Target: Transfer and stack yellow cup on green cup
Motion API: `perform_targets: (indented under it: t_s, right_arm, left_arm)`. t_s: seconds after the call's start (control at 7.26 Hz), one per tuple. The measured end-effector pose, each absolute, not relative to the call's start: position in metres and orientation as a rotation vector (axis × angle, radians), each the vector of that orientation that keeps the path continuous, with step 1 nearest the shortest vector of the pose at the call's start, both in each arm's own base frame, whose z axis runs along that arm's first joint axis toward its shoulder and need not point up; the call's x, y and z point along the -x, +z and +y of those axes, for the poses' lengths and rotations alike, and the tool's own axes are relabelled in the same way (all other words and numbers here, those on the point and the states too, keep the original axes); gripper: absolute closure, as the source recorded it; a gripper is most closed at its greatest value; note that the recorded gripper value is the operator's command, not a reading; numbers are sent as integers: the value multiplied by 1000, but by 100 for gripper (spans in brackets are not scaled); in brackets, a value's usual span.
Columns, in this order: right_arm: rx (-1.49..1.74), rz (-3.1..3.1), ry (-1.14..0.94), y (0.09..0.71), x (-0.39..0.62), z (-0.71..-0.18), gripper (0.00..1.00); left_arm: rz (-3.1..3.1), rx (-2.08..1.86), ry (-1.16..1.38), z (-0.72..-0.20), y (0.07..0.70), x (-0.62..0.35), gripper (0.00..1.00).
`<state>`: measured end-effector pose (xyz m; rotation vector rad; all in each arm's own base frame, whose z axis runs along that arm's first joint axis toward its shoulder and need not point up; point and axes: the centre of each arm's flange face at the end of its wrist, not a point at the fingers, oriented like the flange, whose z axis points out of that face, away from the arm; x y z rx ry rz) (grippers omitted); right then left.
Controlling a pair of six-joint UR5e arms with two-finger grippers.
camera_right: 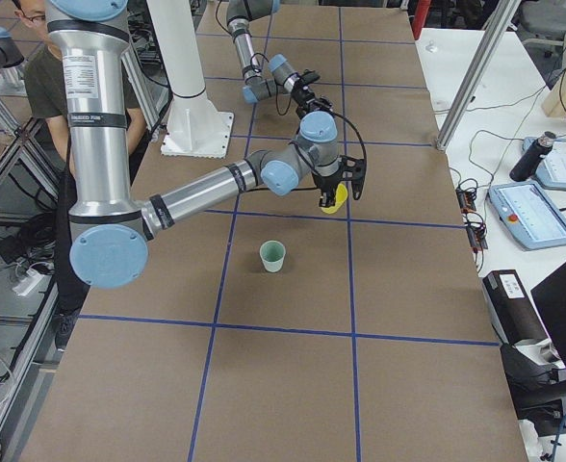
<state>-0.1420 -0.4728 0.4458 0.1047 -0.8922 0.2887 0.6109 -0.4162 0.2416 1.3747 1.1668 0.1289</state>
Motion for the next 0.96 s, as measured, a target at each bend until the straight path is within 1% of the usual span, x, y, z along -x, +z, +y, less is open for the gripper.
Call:
perform_targets:
  t_s: [0.14,0.41,0.69,0.96]
  right_arm:
    - [-101,-880,244,472,109,-455,100]
    - [-91,-860,180,501,80,-418,100]
    - [-70,-846,157,511,71,-388,100]
    - [-47,-837,132,515,79,-374,100]
  left_arm:
    - [1140,-1377,108,-421,247,-610,1]
    - [1100,-1382,81,-429,256,-607,1]
    - [1078,-1386,64,-438,259,-602,1]
    - [1071,-1385,62,-440,260,-601,1]
